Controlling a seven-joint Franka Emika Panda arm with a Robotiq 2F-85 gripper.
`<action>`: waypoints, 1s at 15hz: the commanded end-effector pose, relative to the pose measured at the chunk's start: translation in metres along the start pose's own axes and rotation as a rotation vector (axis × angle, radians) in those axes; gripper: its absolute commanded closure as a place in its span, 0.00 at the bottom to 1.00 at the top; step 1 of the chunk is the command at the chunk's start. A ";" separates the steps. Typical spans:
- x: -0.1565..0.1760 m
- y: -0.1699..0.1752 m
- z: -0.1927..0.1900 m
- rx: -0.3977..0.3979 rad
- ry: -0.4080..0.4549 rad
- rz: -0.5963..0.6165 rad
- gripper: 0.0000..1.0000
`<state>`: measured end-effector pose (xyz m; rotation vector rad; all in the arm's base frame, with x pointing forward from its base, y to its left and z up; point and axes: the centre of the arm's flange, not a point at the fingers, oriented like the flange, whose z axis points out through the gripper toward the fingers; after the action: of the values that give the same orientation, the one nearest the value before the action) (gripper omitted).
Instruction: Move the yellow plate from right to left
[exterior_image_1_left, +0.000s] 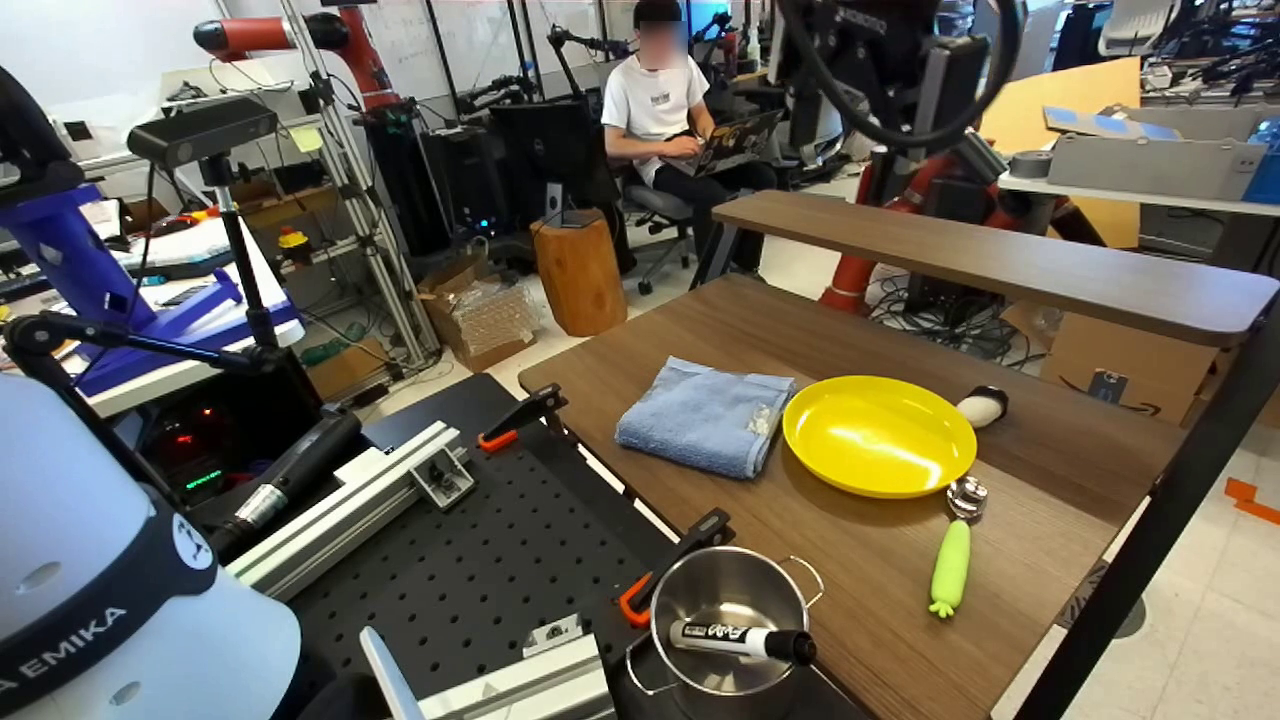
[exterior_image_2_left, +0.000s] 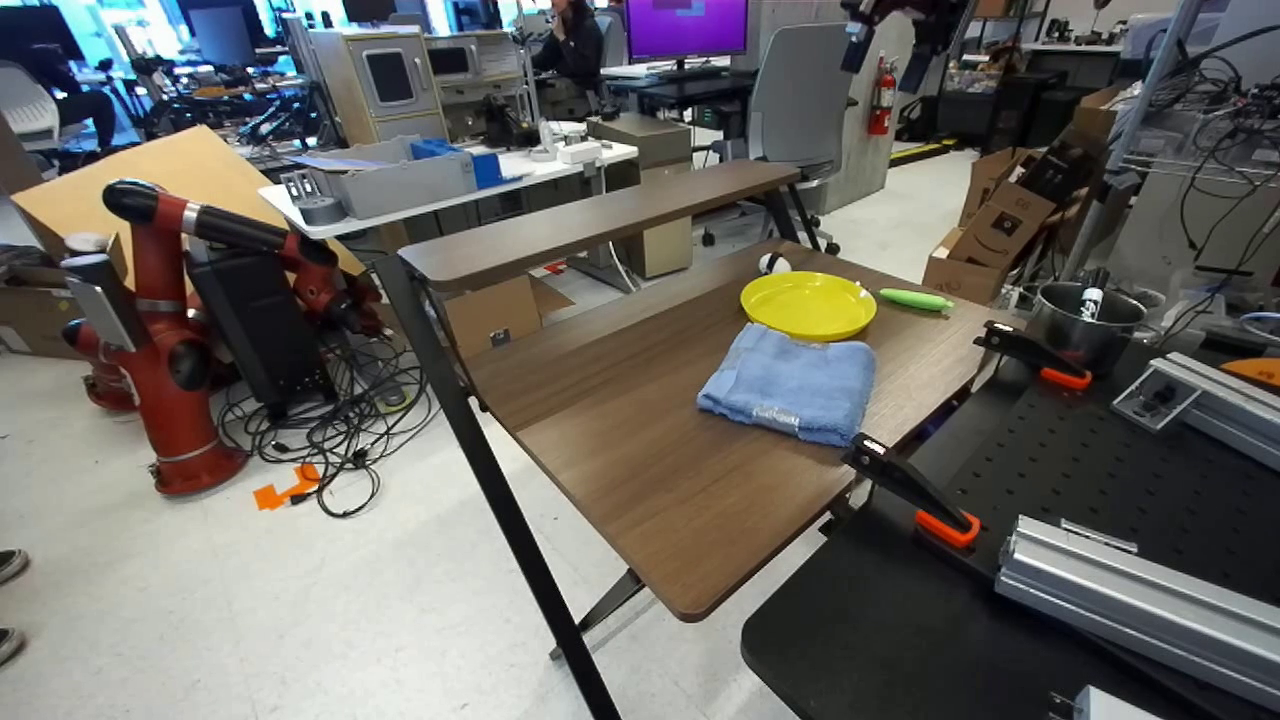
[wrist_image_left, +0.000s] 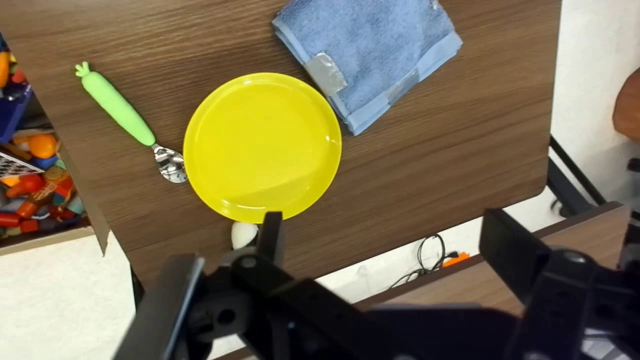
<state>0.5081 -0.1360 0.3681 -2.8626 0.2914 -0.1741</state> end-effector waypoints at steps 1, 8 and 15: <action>0.037 0.036 0.030 0.011 -0.022 0.033 0.00; 0.068 0.103 0.099 -0.022 -0.074 0.140 0.00; 0.101 0.105 0.162 -0.105 -0.062 0.042 0.00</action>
<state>0.5913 -0.2178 0.2113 -2.9161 0.4245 -0.0470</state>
